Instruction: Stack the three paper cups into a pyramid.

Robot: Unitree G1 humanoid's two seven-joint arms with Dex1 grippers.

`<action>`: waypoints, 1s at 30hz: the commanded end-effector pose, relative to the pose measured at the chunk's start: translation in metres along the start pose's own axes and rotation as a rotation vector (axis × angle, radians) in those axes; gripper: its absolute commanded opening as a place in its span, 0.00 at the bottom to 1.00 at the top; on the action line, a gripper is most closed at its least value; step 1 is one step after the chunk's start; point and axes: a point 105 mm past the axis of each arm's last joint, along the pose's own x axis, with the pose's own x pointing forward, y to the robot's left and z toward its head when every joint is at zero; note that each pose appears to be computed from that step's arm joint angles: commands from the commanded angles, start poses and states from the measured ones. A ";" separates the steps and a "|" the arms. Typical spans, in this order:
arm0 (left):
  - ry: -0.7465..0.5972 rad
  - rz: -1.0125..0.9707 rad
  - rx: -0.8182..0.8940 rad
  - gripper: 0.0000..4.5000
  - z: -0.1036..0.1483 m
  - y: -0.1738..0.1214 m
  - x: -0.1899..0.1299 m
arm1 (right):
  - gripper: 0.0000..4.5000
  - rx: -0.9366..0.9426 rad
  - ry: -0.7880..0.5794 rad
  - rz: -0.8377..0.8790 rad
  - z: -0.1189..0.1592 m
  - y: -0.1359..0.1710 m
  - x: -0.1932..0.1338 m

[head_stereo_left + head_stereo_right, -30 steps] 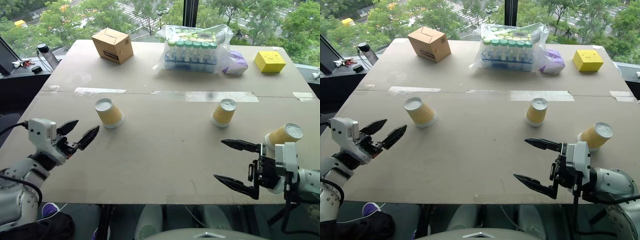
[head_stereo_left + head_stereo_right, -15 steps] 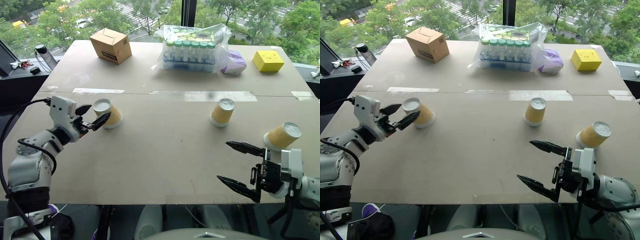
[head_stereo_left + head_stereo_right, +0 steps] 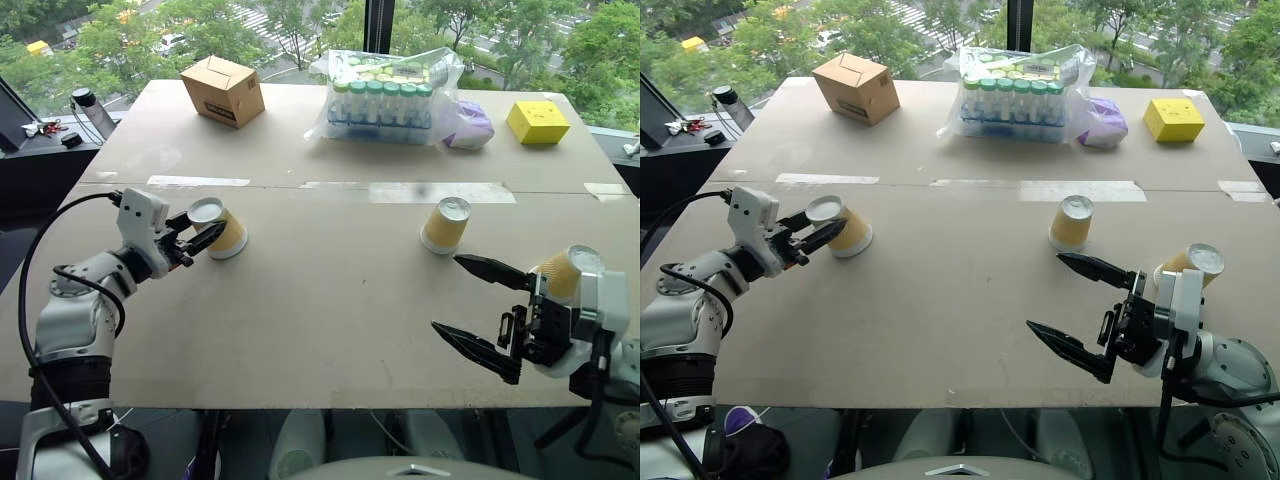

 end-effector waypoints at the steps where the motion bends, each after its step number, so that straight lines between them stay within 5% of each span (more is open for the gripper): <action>1: -0.112 -0.118 0.010 0.54 0.027 -0.015 0.004 | 1.00 -0.035 -0.009 0.004 0.008 0.003 0.004; 6: -0.151 -0.406 -0.036 0.54 0.047 -0.067 0.008 | 1.00 -0.034 0.003 -0.010 0.004 0.003 0.006; 12: -0.098 -0.656 0.058 0.54 0.038 -0.138 0.033 | 1.00 -0.051 0.032 -0.052 -0.004 0.004 0.007; 30: -0.107 -0.691 0.172 0.54 0.019 -0.150 0.072 | 1.00 -0.089 0.097 -0.190 -0.011 0.015 -0.008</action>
